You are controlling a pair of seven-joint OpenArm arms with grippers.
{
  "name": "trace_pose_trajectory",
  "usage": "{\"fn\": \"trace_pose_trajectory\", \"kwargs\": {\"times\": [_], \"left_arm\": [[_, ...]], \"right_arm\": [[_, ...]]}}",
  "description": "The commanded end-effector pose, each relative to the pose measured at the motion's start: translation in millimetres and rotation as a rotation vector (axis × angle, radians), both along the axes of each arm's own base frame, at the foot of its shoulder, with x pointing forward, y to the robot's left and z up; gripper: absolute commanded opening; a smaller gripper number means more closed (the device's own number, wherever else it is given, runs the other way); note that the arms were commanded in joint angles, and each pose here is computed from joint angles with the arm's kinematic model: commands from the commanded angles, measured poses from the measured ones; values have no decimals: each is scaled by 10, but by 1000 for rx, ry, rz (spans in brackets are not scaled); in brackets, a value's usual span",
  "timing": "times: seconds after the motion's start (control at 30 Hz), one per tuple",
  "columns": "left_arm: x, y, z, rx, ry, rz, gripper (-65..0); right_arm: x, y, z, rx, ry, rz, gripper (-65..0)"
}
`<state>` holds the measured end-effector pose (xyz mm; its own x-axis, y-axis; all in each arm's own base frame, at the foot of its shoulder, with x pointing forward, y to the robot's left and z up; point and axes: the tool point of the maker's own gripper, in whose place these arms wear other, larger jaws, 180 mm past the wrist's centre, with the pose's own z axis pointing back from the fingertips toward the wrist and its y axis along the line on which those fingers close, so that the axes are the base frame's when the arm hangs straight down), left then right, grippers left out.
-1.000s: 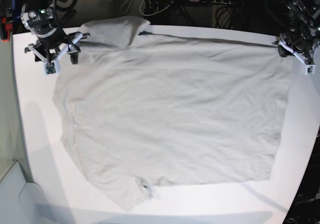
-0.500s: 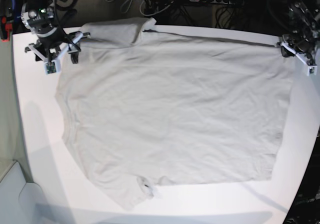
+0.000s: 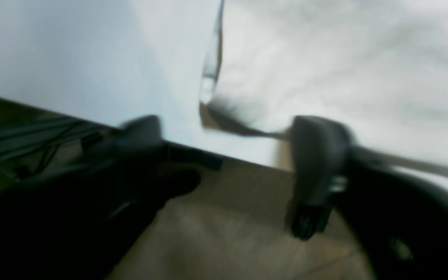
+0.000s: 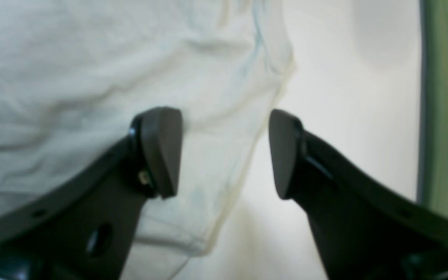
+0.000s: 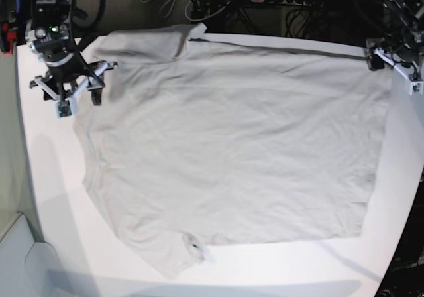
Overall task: Layout the t-shirt on the table in an organized manner, then fold the t-shirt properly
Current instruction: 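Release the shirt with the right gripper and move it to the sleeve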
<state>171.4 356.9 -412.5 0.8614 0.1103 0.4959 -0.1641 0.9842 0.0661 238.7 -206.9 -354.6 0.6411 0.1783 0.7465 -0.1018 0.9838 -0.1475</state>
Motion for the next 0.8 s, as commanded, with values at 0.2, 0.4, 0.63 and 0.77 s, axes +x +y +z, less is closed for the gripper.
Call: {"fn": "trace_pose_trajectory", "kwargs": {"times": [0.2,0.4,0.63,0.77], "left_arm": [[3,192,173,39,-53,44,0],[-52,275,204,50,-57,69,0],[-106,320,213,62,-43,67,0],[-74,324,319,92,-62,55,0]], "right_arm": [[444,190,186,-1,-74,79,-289],[755,417,-66,14,25,143,-289],[1104,273,-437,46,124,91,-413],[1257,181,-599,61,178,61,-523]]}}
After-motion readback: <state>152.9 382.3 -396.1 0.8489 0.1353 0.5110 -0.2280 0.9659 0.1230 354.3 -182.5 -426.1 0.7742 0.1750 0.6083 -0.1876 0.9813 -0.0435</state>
